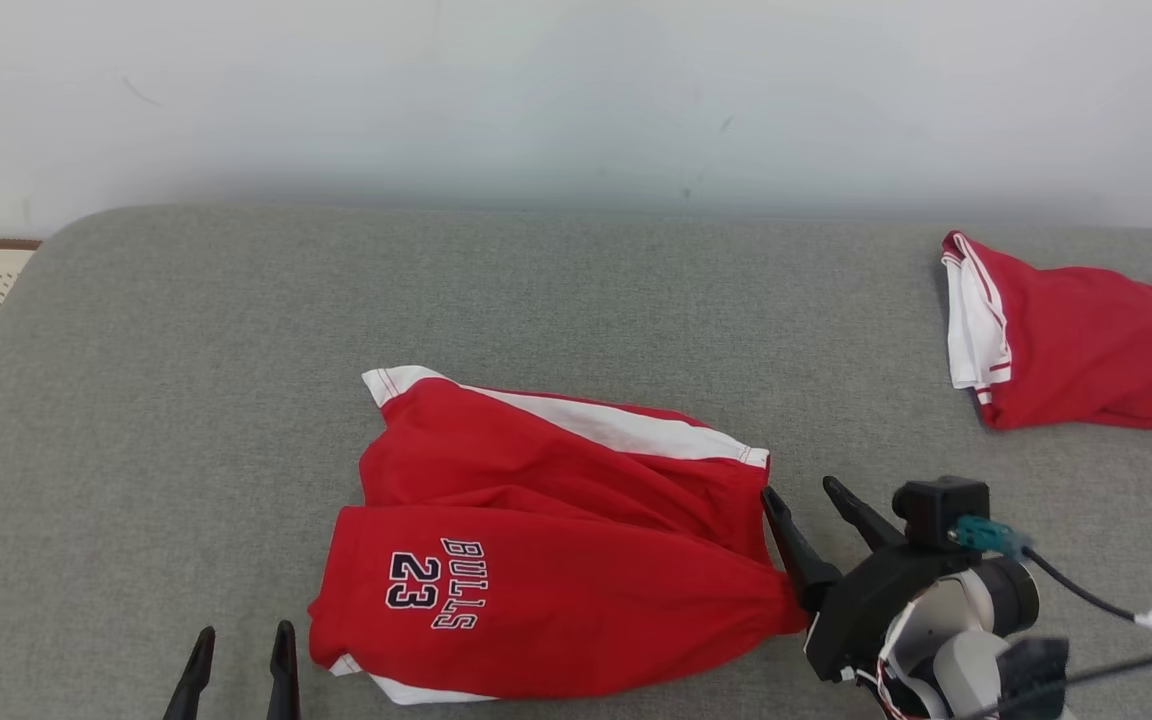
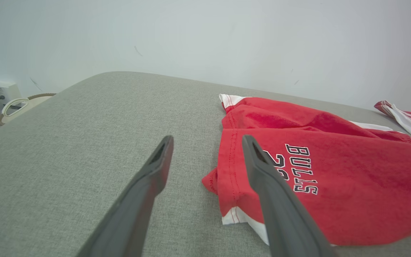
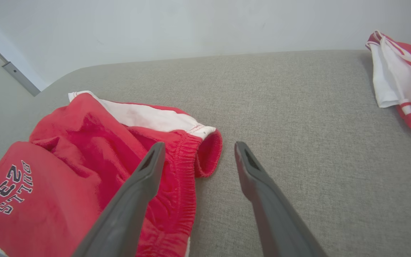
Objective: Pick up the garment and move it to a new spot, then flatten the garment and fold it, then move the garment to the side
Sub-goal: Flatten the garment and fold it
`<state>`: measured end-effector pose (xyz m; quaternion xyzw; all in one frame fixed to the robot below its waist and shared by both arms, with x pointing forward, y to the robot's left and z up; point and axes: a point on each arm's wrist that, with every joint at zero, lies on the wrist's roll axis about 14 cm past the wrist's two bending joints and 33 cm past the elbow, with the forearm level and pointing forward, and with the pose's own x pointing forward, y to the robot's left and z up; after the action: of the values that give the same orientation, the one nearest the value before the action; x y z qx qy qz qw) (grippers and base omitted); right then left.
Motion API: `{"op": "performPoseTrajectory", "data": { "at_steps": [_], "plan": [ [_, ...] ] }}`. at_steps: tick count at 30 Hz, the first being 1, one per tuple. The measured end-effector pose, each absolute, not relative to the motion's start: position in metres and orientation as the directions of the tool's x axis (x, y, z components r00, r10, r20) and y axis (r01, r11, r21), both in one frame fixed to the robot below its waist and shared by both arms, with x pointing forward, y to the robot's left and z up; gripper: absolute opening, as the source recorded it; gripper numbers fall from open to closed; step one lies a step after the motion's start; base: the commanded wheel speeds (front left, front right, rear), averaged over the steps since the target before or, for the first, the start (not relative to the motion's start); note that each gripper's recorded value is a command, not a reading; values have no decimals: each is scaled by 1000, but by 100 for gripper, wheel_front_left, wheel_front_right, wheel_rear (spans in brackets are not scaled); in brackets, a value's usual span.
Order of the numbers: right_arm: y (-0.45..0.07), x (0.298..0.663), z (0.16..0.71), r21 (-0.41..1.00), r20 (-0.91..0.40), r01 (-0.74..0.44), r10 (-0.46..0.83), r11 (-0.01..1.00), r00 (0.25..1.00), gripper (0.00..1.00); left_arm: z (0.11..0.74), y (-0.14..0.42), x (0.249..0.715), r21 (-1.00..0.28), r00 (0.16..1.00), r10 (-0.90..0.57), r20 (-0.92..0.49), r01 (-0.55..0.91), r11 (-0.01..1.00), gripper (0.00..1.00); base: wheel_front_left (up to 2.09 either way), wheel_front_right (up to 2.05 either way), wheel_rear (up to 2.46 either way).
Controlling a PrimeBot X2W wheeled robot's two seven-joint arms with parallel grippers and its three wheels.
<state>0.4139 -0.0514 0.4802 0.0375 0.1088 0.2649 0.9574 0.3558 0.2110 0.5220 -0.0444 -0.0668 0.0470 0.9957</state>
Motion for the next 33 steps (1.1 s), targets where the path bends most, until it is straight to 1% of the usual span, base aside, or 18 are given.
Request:
{"op": "performPoseTrajectory", "data": {
  "at_steps": [2,8,14,15,16,17,18,21,22,23,27,33],
  "plan": [
    [-50,417,474,126,-229,-504,520,854,823,100,523,211,354,-96,986,102,131,-90,991,100,0,0,0],
    [-41,428,467,105,-288,-534,540,839,791,100,523,214,351,-94,984,115,132,-104,990,100,0,0,0],
    [-35,433,447,107,-377,-548,544,829,750,100,520,220,347,-95,983,135,122,-124,988,100,0,0,0],
    [-34,434,445,105,-382,-551,545,828,746,78,520,221,346,-95,983,139,120,-128,987,100,0,0,0],
    [-34,434,445,105,-382,-551,545,828,746,34,520,221,346,-95,983,139,120,-128,987,100,0,0,0],
    [-30,438,448,99,-368,-560,554,822,747,7,519,223,346,-96,982,146,117,-135,986,100,0,0,0],
    [-30,438,448,99,-368,-560,554,822,747,0,519,223,346,-96,982,146,117,-135,986,100,0,0,0],
    [-23,455,470,74,-285,-576,571,814,770,0,516,225,345,-103,982,154,108,-143,984,100,0,0,0],
    [-23,455,470,74,-285,-576,571,814,770,0,516,225,345,-103,982,154,108,-143,984,100,0,0,0],
    [-21,464,483,70,-244,-575,573,815,782,0,514,225,346,-103,983,155,103,-144,984,100,0,0,0],
    [-19,475,499,60,-208,-578,576,814,790,0,514,224,348,-105,983,150,102,-140,985,100,0,0,0],
    [-13,503,533,37,-142,-577,576,816,805,0,510,219,352,-113,987,134,91,-124,986,100,0,0,0]
  ]
}}
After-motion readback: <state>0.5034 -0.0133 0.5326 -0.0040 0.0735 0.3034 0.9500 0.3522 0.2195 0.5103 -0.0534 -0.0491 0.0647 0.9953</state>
